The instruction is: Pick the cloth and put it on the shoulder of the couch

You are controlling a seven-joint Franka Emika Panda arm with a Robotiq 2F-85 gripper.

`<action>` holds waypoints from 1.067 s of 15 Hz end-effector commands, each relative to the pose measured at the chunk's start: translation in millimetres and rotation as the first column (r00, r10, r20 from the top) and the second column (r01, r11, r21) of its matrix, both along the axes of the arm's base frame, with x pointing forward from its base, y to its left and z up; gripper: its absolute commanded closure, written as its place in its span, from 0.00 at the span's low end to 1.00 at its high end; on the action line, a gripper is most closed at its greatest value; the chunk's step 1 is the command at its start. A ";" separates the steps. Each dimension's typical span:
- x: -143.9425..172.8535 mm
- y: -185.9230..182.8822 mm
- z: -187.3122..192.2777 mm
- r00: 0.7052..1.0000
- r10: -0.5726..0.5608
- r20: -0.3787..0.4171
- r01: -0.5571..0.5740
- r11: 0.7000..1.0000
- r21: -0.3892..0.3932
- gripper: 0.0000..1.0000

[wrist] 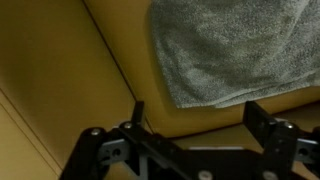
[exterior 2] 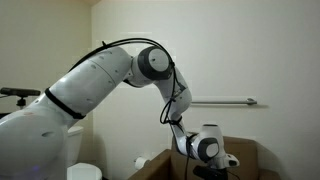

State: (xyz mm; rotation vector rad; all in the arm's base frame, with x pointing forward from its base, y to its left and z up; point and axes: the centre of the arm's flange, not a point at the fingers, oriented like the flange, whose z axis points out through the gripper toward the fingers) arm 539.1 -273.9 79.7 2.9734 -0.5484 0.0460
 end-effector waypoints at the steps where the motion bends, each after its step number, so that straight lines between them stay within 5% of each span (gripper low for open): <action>1: -1.9 12.4 -17.3 1.000 0.009 0.004 -0.009 1.000 0.009 0.00; 6: -1.6 57.0 -66.3 0.996 0.072 0.047 -0.075 0.995 0.067 0.00; 16: -8.6 99.5 -153.5 0.992 0.109 0.058 -0.108 0.994 -0.007 0.00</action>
